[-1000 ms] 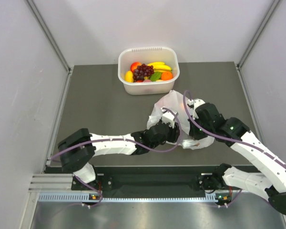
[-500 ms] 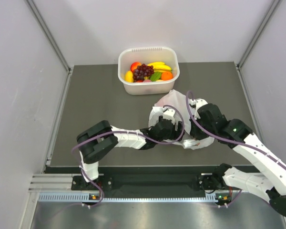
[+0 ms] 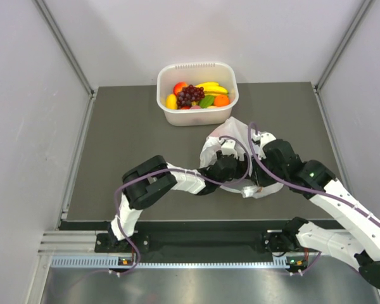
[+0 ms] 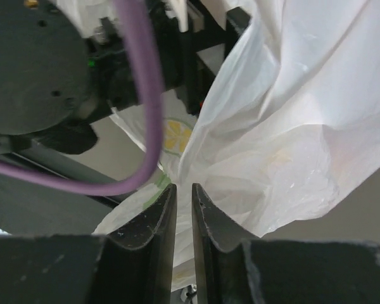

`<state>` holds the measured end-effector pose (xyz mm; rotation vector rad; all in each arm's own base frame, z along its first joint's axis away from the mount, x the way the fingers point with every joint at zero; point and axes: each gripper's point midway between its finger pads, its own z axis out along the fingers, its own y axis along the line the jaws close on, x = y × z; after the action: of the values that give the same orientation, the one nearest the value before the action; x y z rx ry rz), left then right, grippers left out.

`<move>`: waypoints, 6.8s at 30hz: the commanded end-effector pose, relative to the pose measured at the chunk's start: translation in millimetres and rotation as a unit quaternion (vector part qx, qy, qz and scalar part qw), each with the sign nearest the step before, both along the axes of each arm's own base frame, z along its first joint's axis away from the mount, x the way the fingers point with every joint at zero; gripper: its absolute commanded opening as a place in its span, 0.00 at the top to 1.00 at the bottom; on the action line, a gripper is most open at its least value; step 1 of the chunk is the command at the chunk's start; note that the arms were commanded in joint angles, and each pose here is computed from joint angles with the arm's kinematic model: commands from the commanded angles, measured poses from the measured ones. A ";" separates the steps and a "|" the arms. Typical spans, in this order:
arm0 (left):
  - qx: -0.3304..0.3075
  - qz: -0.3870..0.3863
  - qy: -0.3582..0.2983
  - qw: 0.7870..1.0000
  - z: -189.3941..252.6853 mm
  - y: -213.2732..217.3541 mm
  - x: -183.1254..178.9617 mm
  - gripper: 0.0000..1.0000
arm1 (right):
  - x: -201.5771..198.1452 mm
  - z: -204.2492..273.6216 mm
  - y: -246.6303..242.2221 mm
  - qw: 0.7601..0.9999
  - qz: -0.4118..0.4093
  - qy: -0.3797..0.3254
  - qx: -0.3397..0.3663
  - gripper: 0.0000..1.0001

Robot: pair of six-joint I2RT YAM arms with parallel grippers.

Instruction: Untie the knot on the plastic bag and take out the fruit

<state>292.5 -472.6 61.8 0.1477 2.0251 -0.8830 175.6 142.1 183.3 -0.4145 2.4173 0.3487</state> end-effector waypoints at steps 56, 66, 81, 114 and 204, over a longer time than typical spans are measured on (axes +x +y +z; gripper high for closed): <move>0.001 0.104 -0.285 0.953 379.5 213.6 16.4 1.00 | 79.5 31.9 23.3 0.990 -0.072 -0.116 0.038 1.00; 0.002 0.193 -0.324 0.926 367.8 249.2 171.3 1.00 | 80.1 34.9 30.0 0.990 -0.053 -0.119 0.047 1.00; 0.004 0.126 -0.218 0.968 244.5 208.5 271.6 0.55 | 76.9 20.1 43.6 0.992 -0.034 -0.097 0.069 1.00; -0.016 -0.199 -0.097 0.975 143.4 61.5 -83.5 0.19 | -2.9 -13.2 -51.3 0.985 -0.144 0.043 -0.086 0.87; 0.024 -0.214 -0.032 0.976 113.8 55.6 -73.7 1.00 | 35.0 -0.4 -17.6 0.992 -0.123 -0.022 -0.028 0.00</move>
<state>248.3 -428.7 153.8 0.6472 1.9590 -0.9612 190.7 116.9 159.6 -0.1977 2.4985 0.1392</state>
